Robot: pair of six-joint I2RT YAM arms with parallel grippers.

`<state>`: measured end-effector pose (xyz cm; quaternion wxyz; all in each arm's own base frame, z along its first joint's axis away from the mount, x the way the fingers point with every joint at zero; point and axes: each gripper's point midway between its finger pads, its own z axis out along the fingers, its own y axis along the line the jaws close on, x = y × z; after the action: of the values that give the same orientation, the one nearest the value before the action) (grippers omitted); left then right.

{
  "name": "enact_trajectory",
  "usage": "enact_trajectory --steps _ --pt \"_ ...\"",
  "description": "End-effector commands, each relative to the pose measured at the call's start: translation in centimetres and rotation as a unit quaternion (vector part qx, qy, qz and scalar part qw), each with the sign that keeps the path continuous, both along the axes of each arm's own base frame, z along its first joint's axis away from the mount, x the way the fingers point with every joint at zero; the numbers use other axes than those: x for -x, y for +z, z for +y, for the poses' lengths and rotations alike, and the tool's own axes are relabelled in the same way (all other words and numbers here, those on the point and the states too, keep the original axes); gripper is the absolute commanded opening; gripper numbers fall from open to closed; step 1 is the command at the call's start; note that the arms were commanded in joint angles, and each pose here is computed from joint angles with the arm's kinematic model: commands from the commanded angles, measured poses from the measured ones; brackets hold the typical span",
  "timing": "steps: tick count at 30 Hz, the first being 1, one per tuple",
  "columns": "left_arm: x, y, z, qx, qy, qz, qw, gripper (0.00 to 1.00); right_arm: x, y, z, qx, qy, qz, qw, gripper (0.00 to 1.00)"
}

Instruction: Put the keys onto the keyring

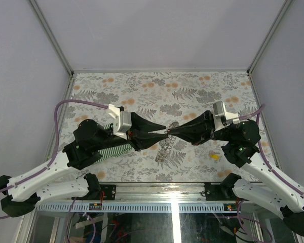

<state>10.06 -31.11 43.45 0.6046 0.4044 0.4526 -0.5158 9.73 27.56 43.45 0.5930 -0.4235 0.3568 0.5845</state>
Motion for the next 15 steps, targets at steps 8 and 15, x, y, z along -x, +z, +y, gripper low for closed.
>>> enact_trajectory --steps 8,15 --pt "0.74 1.06 -0.11 0.034 -0.02 -0.009 0.999 0.2 1.66 3.79 -1.51 -0.046 -0.004 -0.056 0.997 0.0" --pt "0.8 0.83 -0.32 0.029 -0.024 -0.008 0.999 0.02 1.7 3.81 -1.56 -0.047 -0.004 -0.054 0.997 0.0"
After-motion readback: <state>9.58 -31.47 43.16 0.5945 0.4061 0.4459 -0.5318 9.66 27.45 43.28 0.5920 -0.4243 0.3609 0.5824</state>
